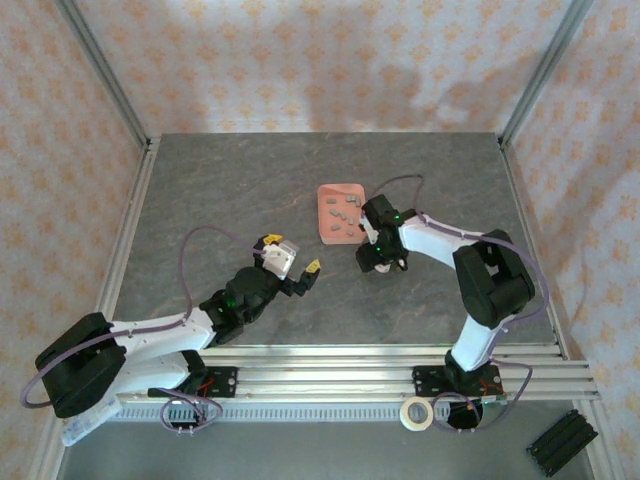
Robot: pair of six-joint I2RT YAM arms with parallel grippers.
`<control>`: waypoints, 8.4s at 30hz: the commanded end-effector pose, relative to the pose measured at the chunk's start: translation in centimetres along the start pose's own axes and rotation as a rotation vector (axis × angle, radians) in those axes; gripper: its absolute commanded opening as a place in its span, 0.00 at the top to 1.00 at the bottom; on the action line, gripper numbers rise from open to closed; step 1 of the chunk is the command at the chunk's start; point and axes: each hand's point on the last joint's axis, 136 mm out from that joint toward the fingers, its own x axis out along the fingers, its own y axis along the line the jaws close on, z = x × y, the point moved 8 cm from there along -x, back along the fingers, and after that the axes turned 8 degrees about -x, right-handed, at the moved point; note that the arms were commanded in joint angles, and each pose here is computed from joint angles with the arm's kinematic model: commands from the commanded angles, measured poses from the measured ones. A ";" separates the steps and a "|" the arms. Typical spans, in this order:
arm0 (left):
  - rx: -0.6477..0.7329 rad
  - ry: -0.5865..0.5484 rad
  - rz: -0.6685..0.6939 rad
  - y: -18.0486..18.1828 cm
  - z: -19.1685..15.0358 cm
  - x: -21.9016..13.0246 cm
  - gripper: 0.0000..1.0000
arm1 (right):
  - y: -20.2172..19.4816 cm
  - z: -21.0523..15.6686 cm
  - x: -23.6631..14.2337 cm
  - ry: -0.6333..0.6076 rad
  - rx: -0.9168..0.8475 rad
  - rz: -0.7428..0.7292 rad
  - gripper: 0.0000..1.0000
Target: Load the staples into the stapler
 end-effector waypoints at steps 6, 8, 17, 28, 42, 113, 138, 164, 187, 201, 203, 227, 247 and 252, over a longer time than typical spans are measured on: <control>-0.006 0.007 0.022 0.3 -0.3 -0.1 0.00 | -0.1 1.2 0.2 -0.001 0.004 0.009 0.65; -0.009 0.006 0.016 0.2 -0.2 -0.1 0.00 | 0.0 1.0 -0.5 -0.028 0.023 0.014 0.69; -0.029 0.034 -0.071 -0.4 -0.3 -0.7 0.00 | 1.2 0.2 -6.1 -0.350 0.272 0.164 0.70; -0.145 0.035 -0.202 -1.9 -0.6 -0.6 0.07 | 4.0 -1.7 -8.3 -0.706 0.605 0.427 0.78; -0.145 0.026 -0.223 -2.6 -0.9 0.1 0.11 | 7.4 -0.7 -9.2 -0.791 0.584 0.577 0.79; -0.212 -0.153 -0.236 -4.2 -0.1 2.9 0.47 | 10.9 -1.7 -9.4 -0.746 0.554 0.782 0.79; -0.005 0.138 -0.365 -5.4 -4.9 2.1 0.95 | 7.8 -5.3 -10.0 -0.686 0.557 0.499 0.30; 0.134 0.532 -0.441 -7.0 -10.3 1.2 0.94 | 4.1 -6.4 -10.7 -0.650 0.612 0.346 0.27; 0.097 0.662 -0.369 -7.1 -8.3 1.5 0.37 | 4.5 -5.9 -11.0 -0.656 0.595 0.395 0.26; -0.094 0.850 -0.147 -7.3 -3.9 3.2 0.36 | 1.9 -7.1 -10.7 -0.590 0.771 0.325 0.28; -0.090 0.881 -0.147 -7.5 -3.7 3.5 0.37 | 1.8 -7.1 -10.7 -0.582 0.777 0.328 0.29; -0.056 1.001 -0.073 -8.6 -5.5 6.7 0.52 | 1.9 -7.2 -10.4 -0.567 0.767 0.339 0.28; -0.065 0.940 -0.104 -8.0 -4.1 6.7 0.86 | 1.9 -7.3 -10.4 -0.559 0.752 0.323 0.28; -0.072 0.848 -0.142 -7.2 -3.0 6.0 0.92 | 1.9 -7.4 -10.4 -0.558 0.737 0.321 0.28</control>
